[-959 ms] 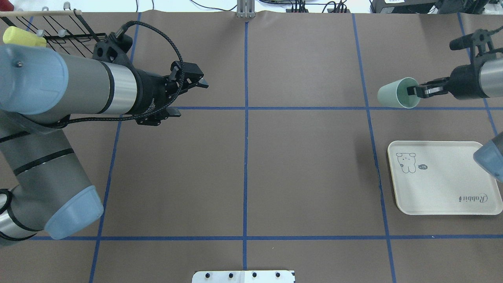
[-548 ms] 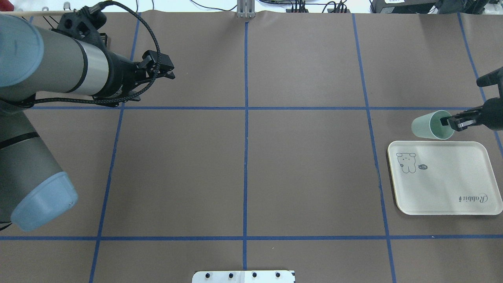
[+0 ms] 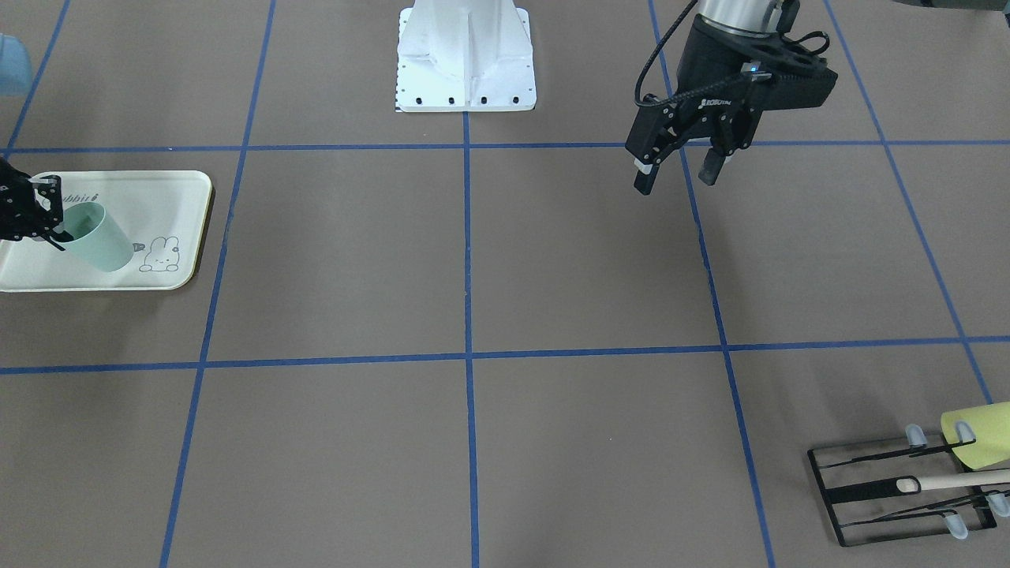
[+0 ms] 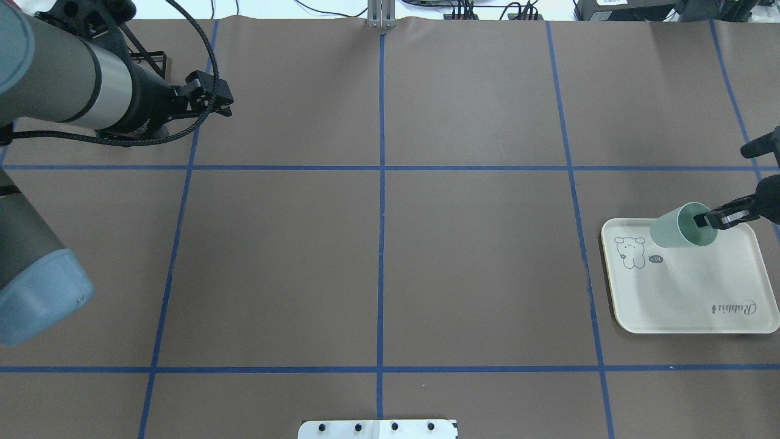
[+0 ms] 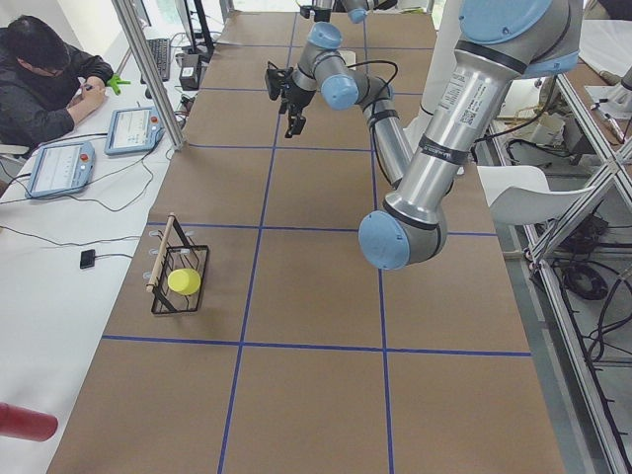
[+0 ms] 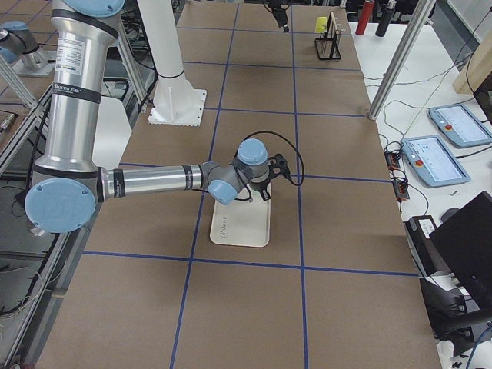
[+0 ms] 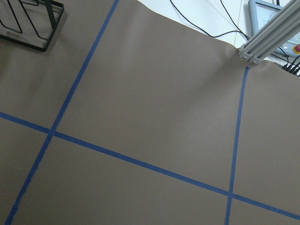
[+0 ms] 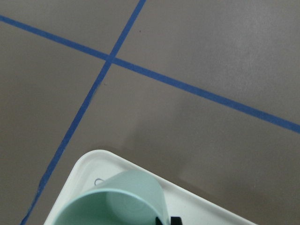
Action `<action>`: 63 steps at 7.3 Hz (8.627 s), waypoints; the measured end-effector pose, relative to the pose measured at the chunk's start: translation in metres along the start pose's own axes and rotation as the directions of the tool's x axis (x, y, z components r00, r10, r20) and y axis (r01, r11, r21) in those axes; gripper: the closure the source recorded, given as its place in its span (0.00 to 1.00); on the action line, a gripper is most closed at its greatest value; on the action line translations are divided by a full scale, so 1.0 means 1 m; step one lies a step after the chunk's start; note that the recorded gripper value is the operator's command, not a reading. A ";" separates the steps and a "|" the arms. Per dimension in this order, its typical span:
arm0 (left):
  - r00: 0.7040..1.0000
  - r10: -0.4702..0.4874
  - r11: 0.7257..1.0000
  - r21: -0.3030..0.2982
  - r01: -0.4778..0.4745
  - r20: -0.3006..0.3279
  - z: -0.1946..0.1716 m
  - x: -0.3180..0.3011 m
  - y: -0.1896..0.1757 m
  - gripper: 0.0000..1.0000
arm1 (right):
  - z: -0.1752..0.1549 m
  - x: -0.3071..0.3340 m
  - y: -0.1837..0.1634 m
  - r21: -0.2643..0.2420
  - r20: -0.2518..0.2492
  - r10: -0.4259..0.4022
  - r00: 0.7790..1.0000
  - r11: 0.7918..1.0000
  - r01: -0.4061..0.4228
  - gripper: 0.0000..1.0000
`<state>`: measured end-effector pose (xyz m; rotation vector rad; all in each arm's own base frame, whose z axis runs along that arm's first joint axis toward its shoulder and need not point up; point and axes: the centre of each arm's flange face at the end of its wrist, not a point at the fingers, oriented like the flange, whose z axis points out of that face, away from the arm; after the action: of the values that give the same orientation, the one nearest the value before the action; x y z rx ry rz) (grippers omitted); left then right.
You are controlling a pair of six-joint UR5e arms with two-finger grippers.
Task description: Left arm grabs green cup and hands to right arm on tray
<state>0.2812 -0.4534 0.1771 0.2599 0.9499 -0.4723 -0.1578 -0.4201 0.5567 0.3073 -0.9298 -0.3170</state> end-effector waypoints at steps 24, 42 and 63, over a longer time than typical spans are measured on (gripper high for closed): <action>0.873 0.478 0.846 -0.318 -0.428 0.095 -0.057 -0.401 -0.178 0.00 | -0.175 0.126 -0.020 -0.237 -0.069 0.096 0.993 0.965 -0.109 0.01; 0.925 0.365 0.865 -0.405 -0.295 0.108 -0.007 -0.548 -0.145 0.00 | -0.159 0.200 0.017 -0.181 -0.176 0.205 0.963 0.955 -0.237 0.01; 0.923 0.370 0.864 -0.403 -0.300 0.106 -0.006 -0.541 -0.151 0.00 | -0.148 0.187 -0.001 -0.171 -0.166 0.190 0.968 0.961 -0.218 0.01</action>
<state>-0.0641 -0.4348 0.6200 0.0249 0.7777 0.0192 0.0674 -0.4768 0.6093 0.0577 -0.7712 -0.1866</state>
